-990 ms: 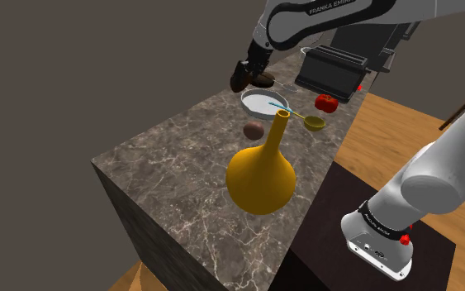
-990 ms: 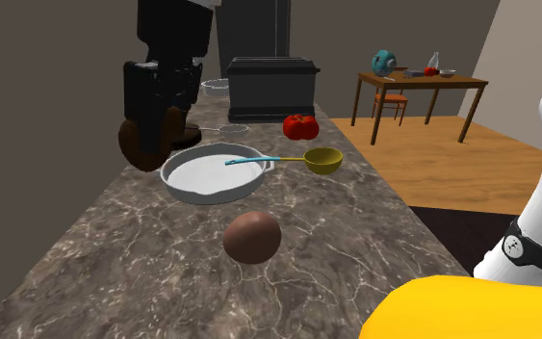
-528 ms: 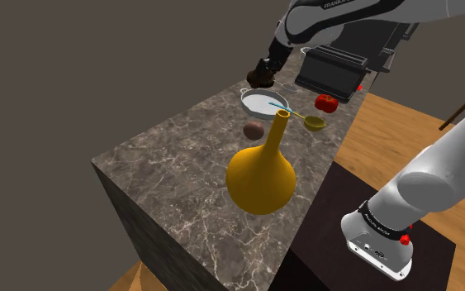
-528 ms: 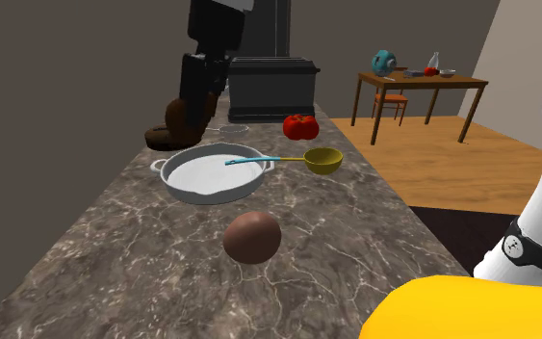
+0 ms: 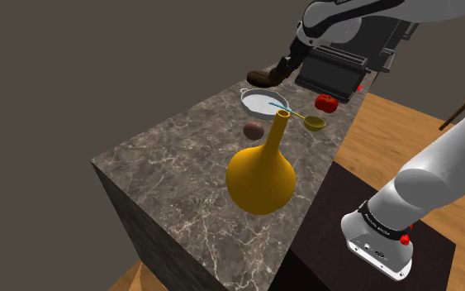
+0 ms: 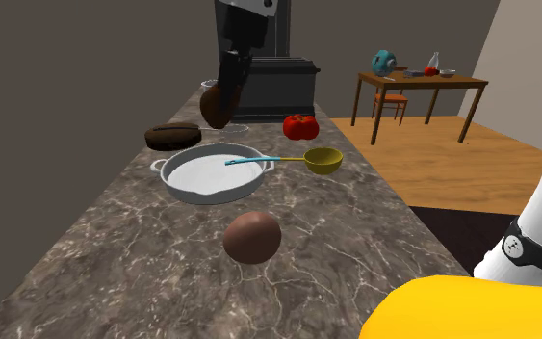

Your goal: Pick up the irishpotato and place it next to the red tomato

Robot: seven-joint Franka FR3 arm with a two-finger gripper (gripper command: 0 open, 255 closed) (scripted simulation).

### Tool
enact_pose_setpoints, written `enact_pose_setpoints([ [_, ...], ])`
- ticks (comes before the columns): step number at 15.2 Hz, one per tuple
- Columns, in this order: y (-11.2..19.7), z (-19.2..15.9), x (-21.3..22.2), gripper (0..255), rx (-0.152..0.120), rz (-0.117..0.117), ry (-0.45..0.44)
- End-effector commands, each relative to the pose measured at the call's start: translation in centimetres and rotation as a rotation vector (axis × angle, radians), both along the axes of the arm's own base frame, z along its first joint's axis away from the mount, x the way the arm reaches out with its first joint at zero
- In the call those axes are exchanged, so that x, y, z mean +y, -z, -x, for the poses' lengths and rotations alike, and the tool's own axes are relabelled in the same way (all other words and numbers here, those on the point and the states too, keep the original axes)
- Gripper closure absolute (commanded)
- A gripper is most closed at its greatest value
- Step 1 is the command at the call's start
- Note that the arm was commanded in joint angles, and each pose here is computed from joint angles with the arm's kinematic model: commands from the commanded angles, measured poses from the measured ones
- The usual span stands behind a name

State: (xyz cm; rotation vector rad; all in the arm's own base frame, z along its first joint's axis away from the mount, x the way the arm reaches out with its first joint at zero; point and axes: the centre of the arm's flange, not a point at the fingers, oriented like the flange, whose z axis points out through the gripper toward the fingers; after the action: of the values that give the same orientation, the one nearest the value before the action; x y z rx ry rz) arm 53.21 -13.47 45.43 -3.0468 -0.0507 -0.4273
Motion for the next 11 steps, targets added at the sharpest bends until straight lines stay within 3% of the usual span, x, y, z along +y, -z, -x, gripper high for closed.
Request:
enact_pose_setpoints([
  [1,-0.1,0.7,-2.8,255,0.0,0.0,-0.002],
  [11,-0.2,3.1,-15.8,255,0.0,0.0,-0.002],
])
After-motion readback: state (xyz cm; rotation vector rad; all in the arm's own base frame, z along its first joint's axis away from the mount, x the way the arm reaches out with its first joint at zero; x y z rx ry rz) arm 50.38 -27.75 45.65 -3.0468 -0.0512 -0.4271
